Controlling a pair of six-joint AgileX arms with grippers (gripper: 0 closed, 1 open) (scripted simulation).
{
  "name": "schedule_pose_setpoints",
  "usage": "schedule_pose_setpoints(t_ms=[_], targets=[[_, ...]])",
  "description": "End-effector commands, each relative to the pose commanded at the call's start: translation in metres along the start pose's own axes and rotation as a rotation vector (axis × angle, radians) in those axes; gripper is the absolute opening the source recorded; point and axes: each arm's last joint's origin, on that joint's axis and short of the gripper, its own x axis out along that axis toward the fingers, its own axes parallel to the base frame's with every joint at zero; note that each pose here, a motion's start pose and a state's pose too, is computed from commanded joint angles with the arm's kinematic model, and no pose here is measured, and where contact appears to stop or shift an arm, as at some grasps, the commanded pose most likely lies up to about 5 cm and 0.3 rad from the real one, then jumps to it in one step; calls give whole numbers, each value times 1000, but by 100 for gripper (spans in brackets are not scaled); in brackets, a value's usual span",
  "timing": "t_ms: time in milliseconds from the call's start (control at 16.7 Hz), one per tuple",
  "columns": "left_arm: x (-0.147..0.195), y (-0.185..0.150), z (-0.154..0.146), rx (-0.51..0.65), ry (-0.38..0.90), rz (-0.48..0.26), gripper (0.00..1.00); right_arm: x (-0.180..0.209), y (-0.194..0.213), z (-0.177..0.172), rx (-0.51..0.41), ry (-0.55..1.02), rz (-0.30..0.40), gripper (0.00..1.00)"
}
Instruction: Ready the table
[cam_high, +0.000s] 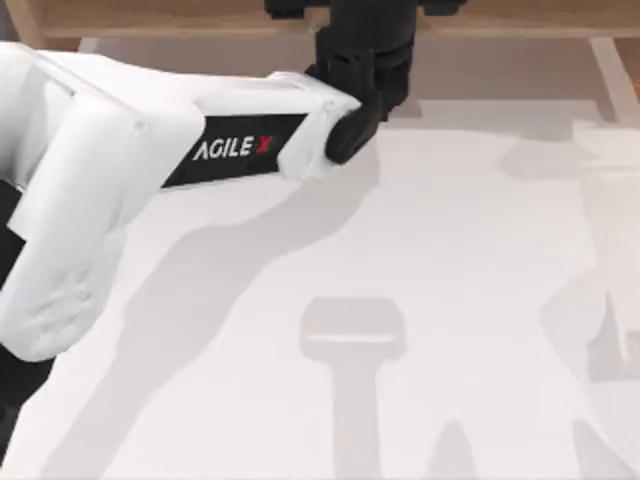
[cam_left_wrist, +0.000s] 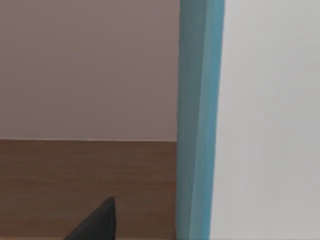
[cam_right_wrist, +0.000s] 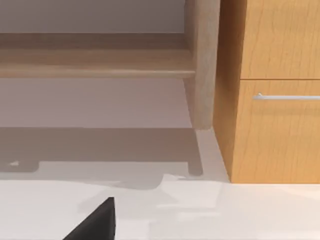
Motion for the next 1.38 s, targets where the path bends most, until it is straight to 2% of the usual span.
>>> schedule_pose_setpoints(t_ms=[180,960,1380], targets=[[0,0,0,0,0,0,100,0,0,0,0,0,0,100],[0,0,0,0,0,0,2,0,0,0,0,0,0,100],[0,0,0,0,0,0,0,0,0,0,0,0,0,100]])
